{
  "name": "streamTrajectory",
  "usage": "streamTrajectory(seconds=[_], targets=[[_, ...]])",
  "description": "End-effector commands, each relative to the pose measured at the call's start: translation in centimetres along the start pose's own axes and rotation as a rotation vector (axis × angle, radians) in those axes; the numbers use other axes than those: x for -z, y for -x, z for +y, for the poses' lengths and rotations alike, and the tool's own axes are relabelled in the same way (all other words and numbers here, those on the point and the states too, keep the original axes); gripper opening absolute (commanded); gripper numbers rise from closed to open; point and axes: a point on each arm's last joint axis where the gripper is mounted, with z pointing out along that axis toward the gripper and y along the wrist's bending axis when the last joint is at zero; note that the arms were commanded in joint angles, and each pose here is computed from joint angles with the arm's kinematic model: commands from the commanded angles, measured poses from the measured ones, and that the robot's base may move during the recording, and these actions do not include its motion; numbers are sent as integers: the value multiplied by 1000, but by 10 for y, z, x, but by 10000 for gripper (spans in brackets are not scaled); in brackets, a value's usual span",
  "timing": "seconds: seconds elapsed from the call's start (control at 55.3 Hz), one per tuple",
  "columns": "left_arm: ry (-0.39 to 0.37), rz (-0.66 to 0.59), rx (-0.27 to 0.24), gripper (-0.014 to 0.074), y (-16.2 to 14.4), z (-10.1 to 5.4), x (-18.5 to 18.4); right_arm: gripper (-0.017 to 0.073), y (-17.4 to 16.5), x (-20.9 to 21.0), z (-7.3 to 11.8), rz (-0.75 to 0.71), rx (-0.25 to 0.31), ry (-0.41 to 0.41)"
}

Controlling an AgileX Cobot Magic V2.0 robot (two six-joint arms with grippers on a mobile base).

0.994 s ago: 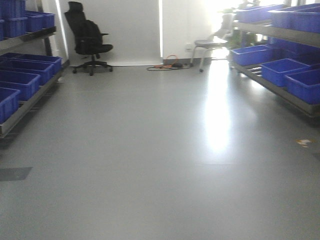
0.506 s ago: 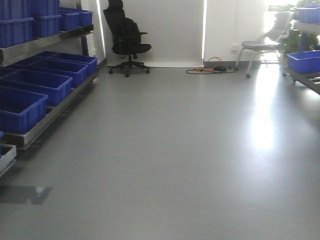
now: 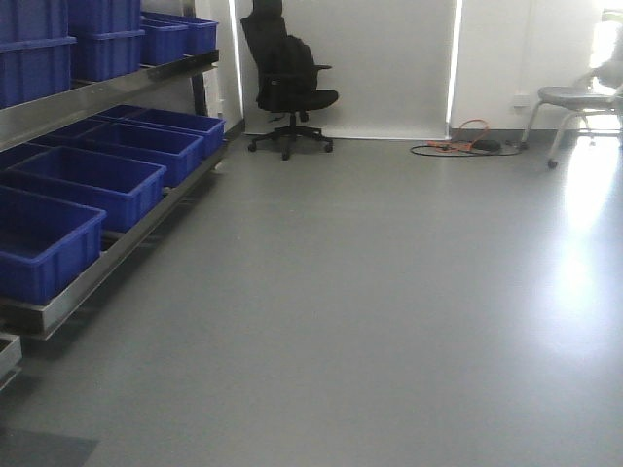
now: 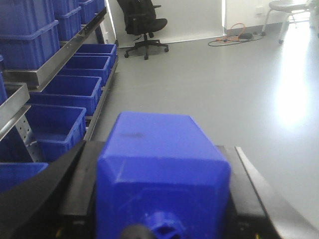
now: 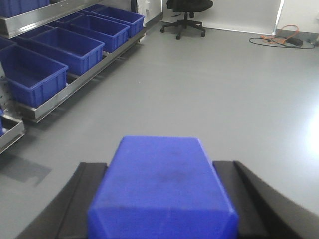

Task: Pick and sort blue part to right shelf
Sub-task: 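Drive the base to the shelf of blue bins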

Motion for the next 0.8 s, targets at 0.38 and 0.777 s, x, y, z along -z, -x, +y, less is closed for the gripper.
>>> streamTrajectory(seconds=[0.38, 0.777], targets=[[5, -97, 9, 337, 15, 1, 2, 342, 15, 2, 1, -92, 19, 4], [5, -97, 9, 337, 15, 1, 2, 342, 15, 2, 1, -92, 19, 5]])
